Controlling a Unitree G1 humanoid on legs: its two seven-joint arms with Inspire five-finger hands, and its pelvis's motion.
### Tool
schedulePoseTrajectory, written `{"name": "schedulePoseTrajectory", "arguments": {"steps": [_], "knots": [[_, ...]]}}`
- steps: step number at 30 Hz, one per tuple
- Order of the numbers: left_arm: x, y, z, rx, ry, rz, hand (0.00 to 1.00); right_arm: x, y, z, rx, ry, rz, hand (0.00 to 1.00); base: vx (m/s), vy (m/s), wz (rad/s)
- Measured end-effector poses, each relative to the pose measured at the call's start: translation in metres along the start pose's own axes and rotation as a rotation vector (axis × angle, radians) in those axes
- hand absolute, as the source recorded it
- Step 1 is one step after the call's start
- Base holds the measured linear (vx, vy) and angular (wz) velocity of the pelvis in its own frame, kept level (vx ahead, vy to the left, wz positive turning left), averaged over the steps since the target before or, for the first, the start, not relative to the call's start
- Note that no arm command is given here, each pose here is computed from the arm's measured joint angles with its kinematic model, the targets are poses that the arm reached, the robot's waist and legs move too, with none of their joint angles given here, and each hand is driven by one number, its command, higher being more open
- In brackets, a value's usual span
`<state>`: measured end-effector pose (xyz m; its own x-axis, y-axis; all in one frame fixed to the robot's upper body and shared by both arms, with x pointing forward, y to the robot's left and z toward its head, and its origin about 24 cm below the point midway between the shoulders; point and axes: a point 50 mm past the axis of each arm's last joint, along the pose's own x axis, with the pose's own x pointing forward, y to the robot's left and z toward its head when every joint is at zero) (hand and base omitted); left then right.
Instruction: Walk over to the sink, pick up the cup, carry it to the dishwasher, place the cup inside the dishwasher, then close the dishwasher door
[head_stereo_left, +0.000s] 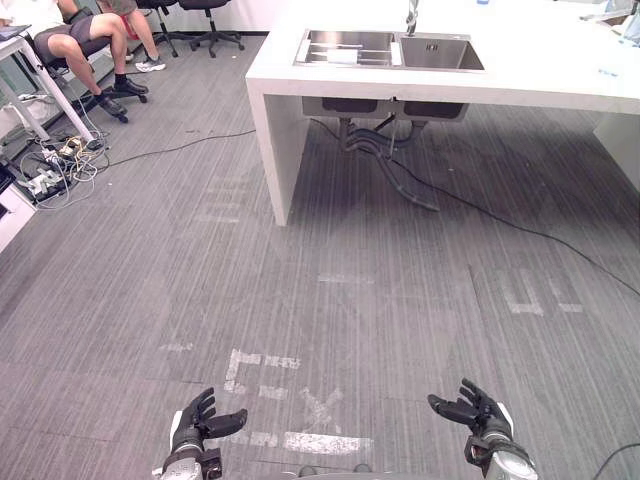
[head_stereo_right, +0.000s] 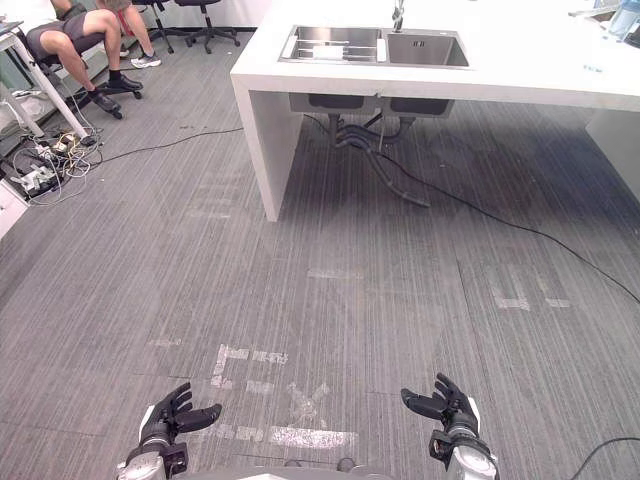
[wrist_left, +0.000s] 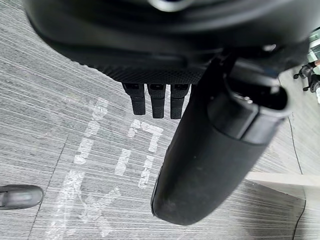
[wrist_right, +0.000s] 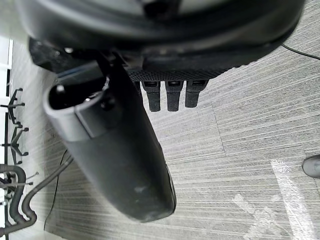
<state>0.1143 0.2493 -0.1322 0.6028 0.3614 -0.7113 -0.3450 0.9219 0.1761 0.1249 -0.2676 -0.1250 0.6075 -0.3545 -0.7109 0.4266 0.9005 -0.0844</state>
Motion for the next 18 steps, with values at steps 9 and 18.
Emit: {"name": "schedulePoseTrajectory", "arguments": {"steps": [9, 18], "knots": [[-0.003, 0.0, -0.005, 0.0, 0.012, 0.0, 0.9, -0.002, -0.003, -0.013, 0.003, 0.057, -0.012, 0.9, -0.03, -0.005, 0.03], [-0.003, -0.003, 0.004, 0.003, -0.036, -0.014, 0.9, -0.002, -0.003, -0.012, 0.015, 0.051, -0.02, 0.9, 0.01, 0.0, -0.07]]}}
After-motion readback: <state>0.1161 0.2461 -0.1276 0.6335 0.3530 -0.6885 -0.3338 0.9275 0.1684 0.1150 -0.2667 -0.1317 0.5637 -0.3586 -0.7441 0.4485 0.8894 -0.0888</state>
